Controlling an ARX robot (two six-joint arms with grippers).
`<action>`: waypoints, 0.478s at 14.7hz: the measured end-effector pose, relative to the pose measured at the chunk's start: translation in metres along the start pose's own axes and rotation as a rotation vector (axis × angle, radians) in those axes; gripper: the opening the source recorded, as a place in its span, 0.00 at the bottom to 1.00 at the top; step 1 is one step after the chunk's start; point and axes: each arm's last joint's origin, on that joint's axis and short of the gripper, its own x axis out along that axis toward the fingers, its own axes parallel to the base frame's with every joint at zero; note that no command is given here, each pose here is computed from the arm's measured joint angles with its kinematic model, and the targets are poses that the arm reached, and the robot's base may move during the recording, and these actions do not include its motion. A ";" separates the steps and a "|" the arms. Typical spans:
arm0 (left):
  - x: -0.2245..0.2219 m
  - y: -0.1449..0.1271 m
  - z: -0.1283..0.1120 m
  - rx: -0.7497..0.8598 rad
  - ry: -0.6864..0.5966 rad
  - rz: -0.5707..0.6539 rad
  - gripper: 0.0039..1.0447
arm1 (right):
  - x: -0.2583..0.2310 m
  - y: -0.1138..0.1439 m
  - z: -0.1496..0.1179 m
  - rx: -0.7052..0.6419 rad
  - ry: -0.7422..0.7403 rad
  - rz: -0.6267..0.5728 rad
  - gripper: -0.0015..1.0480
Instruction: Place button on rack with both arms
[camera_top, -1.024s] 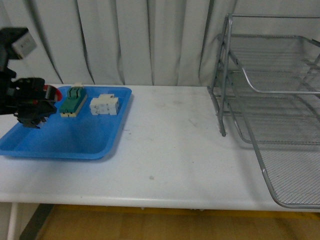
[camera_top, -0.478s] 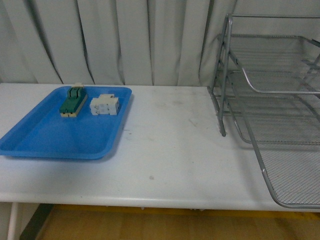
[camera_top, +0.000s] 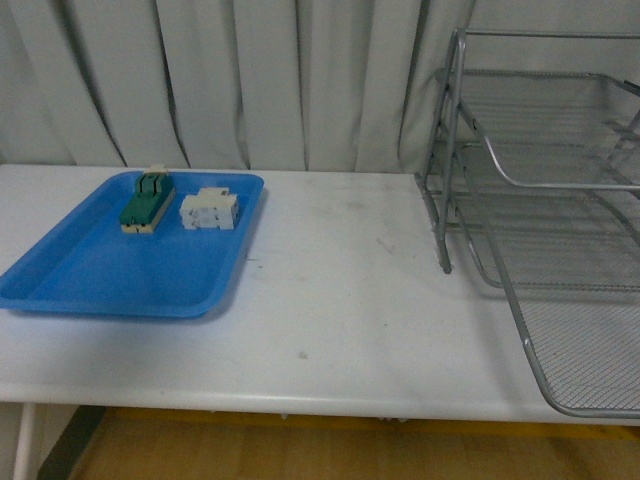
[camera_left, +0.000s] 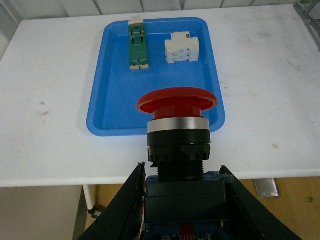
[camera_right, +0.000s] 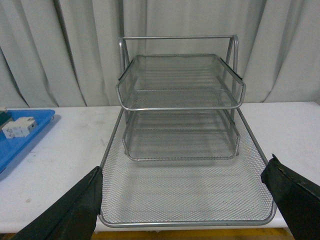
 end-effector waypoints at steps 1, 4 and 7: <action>0.000 0.001 0.000 -0.003 0.002 0.013 0.34 | 0.000 0.000 0.000 0.000 0.000 0.000 0.94; 0.000 0.001 0.000 -0.002 0.000 0.009 0.34 | 0.000 0.000 0.000 0.000 0.001 0.000 0.94; 0.000 0.001 0.000 -0.003 -0.001 0.009 0.34 | 0.000 0.000 0.000 0.000 0.000 0.000 0.94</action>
